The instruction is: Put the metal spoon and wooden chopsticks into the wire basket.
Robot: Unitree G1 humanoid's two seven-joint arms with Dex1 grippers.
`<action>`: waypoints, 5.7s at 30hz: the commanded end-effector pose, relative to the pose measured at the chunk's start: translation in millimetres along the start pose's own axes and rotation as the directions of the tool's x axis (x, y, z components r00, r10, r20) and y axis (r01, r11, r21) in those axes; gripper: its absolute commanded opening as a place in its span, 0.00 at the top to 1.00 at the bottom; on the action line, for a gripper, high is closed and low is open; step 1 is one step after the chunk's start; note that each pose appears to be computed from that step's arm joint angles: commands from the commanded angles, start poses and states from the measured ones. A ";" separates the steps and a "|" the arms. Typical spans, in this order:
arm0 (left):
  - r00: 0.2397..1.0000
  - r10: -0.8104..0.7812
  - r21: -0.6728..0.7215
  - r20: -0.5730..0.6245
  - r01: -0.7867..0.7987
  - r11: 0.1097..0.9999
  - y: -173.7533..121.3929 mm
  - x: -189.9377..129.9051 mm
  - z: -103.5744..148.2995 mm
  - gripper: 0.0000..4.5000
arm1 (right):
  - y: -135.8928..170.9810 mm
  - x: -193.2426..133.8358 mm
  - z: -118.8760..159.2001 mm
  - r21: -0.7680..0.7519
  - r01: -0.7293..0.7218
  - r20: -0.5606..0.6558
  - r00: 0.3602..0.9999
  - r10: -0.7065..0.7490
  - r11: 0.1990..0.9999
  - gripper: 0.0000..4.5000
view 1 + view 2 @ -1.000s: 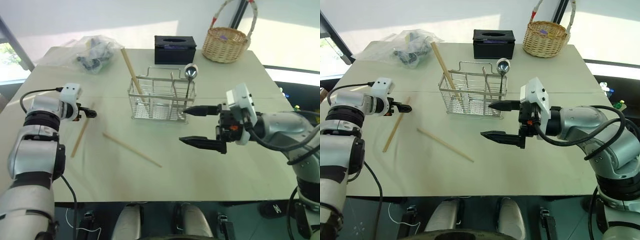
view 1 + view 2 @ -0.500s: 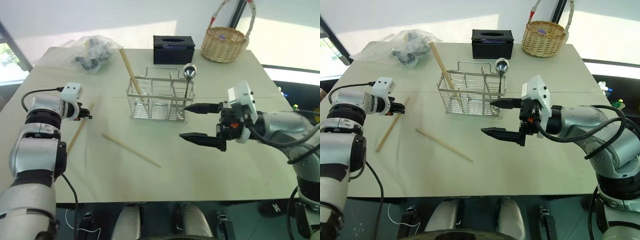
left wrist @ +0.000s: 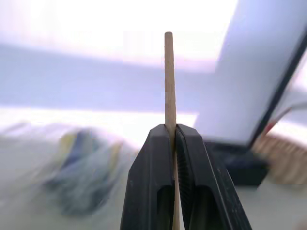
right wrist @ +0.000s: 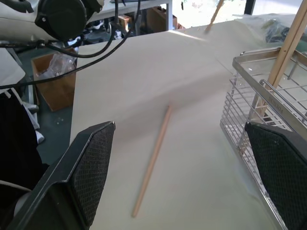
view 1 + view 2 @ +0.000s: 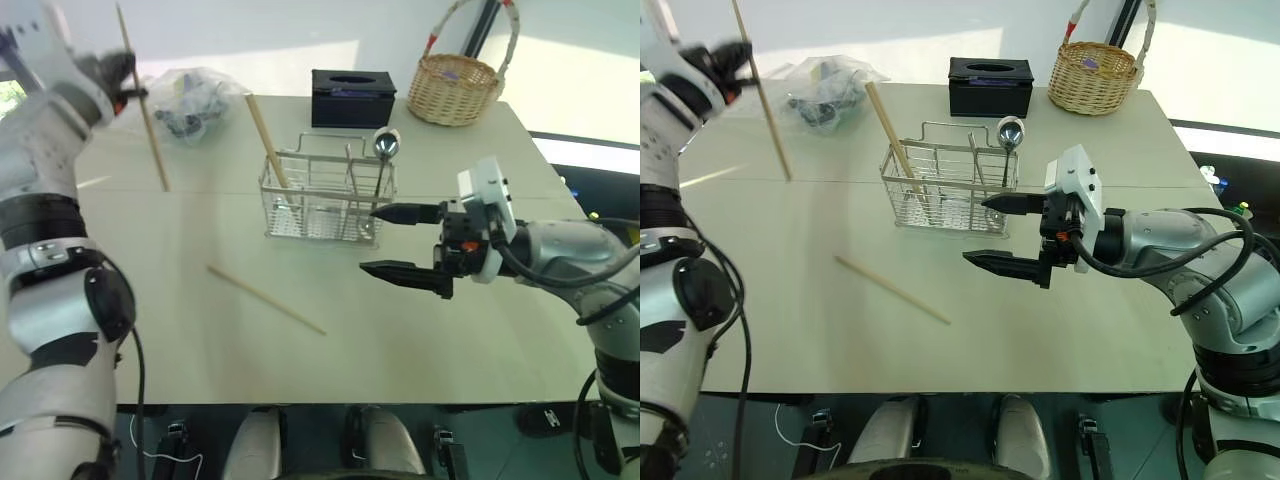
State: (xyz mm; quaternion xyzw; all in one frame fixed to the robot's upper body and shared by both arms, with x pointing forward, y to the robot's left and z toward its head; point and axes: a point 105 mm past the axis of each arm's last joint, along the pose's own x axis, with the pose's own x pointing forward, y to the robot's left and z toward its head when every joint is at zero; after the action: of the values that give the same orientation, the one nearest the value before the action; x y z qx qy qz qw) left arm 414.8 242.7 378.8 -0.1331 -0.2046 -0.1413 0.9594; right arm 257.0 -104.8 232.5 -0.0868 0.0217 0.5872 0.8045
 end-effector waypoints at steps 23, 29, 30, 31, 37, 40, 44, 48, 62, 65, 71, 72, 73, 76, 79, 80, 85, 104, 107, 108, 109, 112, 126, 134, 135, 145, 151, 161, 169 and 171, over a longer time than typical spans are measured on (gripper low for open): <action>0.961 -0.275 -0.019 -0.043 0.274 0.962 -117.9 31.5 -91.3 0.99 | 0.4 -10.8 11.1 -0.010 0.170 0.075 0.983 -0.169 0.985 0.00; 0.955 -0.279 -0.011 -0.104 0.279 0.960 -120.0 15.6 -116.3 0.99 | -2.1 -11.3 12.4 -0.007 0.182 0.085 0.980 -0.181 0.983 0.00; 0.955 -0.277 -0.019 -0.105 0.277 0.961 -119.6 13.8 -116.4 0.84 | -2.5 -11.1 12.6 -0.008 0.182 0.085 0.980 -0.181 0.983 0.00; 0.954 -0.282 -0.029 -0.104 0.281 0.959 -120.5 11.6 -114.6 0.79 | -3.4 -11.0 12.5 -0.007 0.183 0.084 0.980 -0.182 0.983 0.00; 0.941 -0.319 -0.064 -0.111 0.313 0.947 -126.8 0.5 -93.6 0.38 | -6.9 -9.5 11.8 -0.006 0.176 0.083 0.981 -0.175 0.984 0.00; 0.946 -0.303 -0.056 -0.116 0.298 0.953 -124.3 -2.8 -78.0 0.38 | -8.3 -7.3 11.1 -0.004 0.167 0.083 0.983 -0.166 0.986 0.00; 0.980 -0.078 -0.034 -0.182 0.073 0.997 -93.5 -0.9 -56.6 0.38 | -8.7 -2.8 11.6 -0.001 0.144 0.087 0.986 -0.143 0.990 0.00; 0.815 0.419 -0.046 -0.401 -0.475 0.879 -26.1 -16.4 -66.3 0.38 | -9.1 1.2 11.1 0.003 0.119 0.087 0.989 -0.119 0.993 0.00; 0.188 0.751 0.344 -0.633 -0.800 0.491 -13.5 -83.9 -115.8 0.38 | -9.5 10.5 6.6 0.016 0.066 0.078 0.995 -0.067 0.998 0.00; -0.007 0.733 0.479 -0.680 -0.762 0.437 -12.4 -110.0 -151.3 0.38 | -8.8 11.8 5.7 0.016 0.062 0.076 0.995 -0.063 0.998 0.00; -0.172 0.697 0.583 -0.696 -0.702 0.409 -13.7 -139.1 -188.2 0.38 | -5.7 11.7 5.9 0.020 0.066 0.079 0.995 -0.067 0.998 0.00; -0.180 0.697 0.590 -0.694 -0.697 0.407 -13.4 -141.0 -191.1 0.38 | -5.7 11.2 6.0 0.023 0.069 0.080 0.994 -0.071 0.997 0.00; -0.192 0.692 0.596 -0.695 -0.692 0.407 -13.2 -143.6 -194.8 0.38 | -5.4 10.6 6.0 0.025 0.072 0.079 0.994 -0.074 0.997 0.00; -0.223 0.680 0.606 -0.699 -0.689 0.397 -12.6 -150.0 -203.6 0.38 | -4.5 9.2 5.7 0.029 0.080 0.075 0.994 -0.082 0.996 0.00; -0.239 0.662 0.604 -0.711 -0.689 0.400 -16.9 -153.0 -212.3 0.38 | -3.4 8.1 5.2 0.034 0.086 0.071 0.993 -0.089 0.996 0.00; -0.243 0.656 0.603 -0.715 -0.690 0.402 -18.9 -153.6 -214.7 0.38 | -2.9 7.9 5.3 0.036 0.087 0.071 0.993 -0.090 0.996 0.00; -0.244 0.635 0.573 -0.733 -0.726 0.381 -26.4 -152.9 -228.0 0.38 | -1.8 7.5 7.4 0.043 0.092 0.075 0.993 -0.095 0.995 0.00; -0.263 0.553 0.468 -0.790 -0.842 0.268 -47.0 -155.2 -240.8 0.92 | -9.1 6.5 13.2 0.040 0.120 0.081 0.989 -0.122 0.992 0.00; -0.243 0.549 0.443 -0.799 -0.857 0.264 -46.6 -151.2 -239.8 0.99 | -10.2 6.9 14.1 0.042 0.120 0.085 0.989 -0.124 0.992 0.00; -0.235 0.545 0.431 -0.805 -0.863 0.264 -47.1 -149.7 -240.1 0.99 | -10.3 7.1 14.7 0.045 0.120 0.089 0.988 -0.123 0.992 0.00; -0.228 0.542 0.422 -0.809 -0.867 0.265 -47.5 -148.4 -240.3 0.99 | -10.5 7.4 15.3 0.046 0.119 0.091 0.988 -0.123 0.992 0.00; -0.214 0.543 0.406 -0.812 -0.875 0.262 -47.1 -145.8 -240.0 0.99 | -11.1 7.9 16.2 0.047 0.120 0.096 0.988 -0.124 0.992 0.00; 0.348 0.764 0.198 -0.543 -0.832 0.519 62.1 -73.4 -144.6 0.99 | -13.6 7.7 14.8 0.048 0.130 0.095 0.986 -0.135 0.990 0.00; 0.849 0.517 0.130 -0.110 -0.504 0.854 66.3 0.8 2.1 0.99 | -13.6 7.1 10.8 0.055 0.146 0.100 0.984 -0.151 0.988 0.00; 0.901 0.428 0.078 -0.066 -0.423 0.903 53.3 9.7 18.6 0.99 | -13.4 7.0 10.1 0.057 0.148 0.100 0.983 -0.153 0.987 0.00; 0.906 -0.340 -0.061 0.252 0.365 0.929 -62.7 18.8 110.1 0.99 | -13.3 5.1 6.5 0.062 0.170 0.101 0.979 -0.175 0.983 0.00; 0.840 -0.535 0.021 0.087 0.536 0.844 -109.7 17.5 54.7 0.99 | -13.5 4.6 5.9 0.064 0.190 0.108 0.975 -0.196 0.980 0.00; 0.793 -0.608 0.045 -0.026 0.609 0.792 -136.2 6.4 -3.3 0.99 | -14.3 -0.5 6.6 0.071 0.232 0.121 0.963 -0.239 0.970 0.00; 0.801 -0.591 0.037 -0.094 0.596 0.802 -132.5 -2.8 -42.6 0.99 | -16.9 -3.0 6.9 0.078 0.251 0.124 0.958 -0.259 0.965 0.00; 0.808 -0.580 0.014 -0.099 0.584 0.811 -130.5 -6.0 -50.9 0.74 | -19.3 -3.8 8.3 0.082 0.256 0.130 0.955 -0.265 0.963 0.00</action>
State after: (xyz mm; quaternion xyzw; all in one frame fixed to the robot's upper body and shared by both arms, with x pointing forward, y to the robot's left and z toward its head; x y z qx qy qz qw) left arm 392.9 110.2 345.5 -0.0449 -0.1683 -0.4277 0.8870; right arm 276.0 -111.5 228.5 -0.0174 0.0046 0.4802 0.8770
